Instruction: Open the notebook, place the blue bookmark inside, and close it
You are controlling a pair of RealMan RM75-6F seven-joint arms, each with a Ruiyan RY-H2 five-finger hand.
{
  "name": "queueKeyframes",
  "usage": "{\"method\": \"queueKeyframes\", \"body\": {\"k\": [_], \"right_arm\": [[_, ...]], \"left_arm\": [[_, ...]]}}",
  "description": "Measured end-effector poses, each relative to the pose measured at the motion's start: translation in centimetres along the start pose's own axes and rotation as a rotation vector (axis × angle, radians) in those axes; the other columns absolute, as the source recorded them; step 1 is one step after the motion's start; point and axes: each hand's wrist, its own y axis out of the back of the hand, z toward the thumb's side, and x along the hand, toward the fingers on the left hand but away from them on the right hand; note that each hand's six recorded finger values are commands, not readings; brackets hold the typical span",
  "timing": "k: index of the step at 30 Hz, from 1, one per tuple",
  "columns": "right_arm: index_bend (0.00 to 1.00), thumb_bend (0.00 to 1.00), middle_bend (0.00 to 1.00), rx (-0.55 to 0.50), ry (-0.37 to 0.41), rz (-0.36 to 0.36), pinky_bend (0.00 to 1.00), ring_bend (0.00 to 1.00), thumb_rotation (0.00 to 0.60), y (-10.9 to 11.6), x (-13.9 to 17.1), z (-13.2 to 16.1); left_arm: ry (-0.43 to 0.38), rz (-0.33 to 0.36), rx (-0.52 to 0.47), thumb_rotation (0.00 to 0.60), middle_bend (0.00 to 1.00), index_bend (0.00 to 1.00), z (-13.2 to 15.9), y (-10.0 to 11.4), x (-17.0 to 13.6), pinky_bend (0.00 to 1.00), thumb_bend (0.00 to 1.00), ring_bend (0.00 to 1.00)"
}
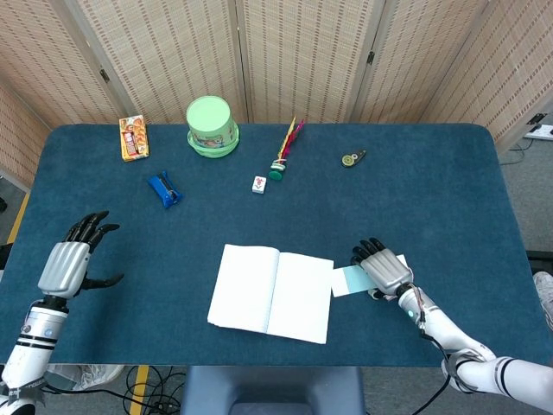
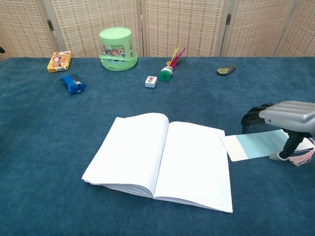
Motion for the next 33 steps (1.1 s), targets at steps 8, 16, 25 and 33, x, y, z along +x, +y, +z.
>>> {"method": "queueKeyframes", "body": {"k": [8, 16, 25, 33], "right_arm": [[0.34, 0.20, 0.13, 0.004, -0.004, -0.001, 0.07, 0.00, 0.600, -0.1, 0.1, -0.1], [0.35, 0.22, 0.14, 0.007, -0.003, -0.008, 0.07, 0.00, 0.600, 0.0, 0.3, 0.0], [0.36, 0.23, 0.14, 0.002, -0.003, -0.029, 0.07, 0.00, 0.600, 0.6, 0.4, -0.2], [0.36, 0.23, 0.14, 0.043, 0.048, -0.088, 0.07, 0.00, 0.600, 2.9, 1.3, 0.2]], "left_arm": [[-0.001, -0.001, -0.001, 0.600, 0.08, 0.22, 0.0, -0.1, 0.0, 0.15, 0.13, 0.06], [-0.001, -0.002, -0.002, 0.600, 0.08, 0.22, 0.0, -0.2, 0.0, 0.15, 0.13, 0.06], [0.002, -0.004, -0.001, 0.600, 0.08, 0.22, -0.1, -0.2, 0.0, 0.15, 0.13, 0.06], [0.001, 0.002, 0.000, 0.600, 0.08, 0.22, -0.1, 0.1, 0.0, 0.15, 0.13, 0.06]]}}
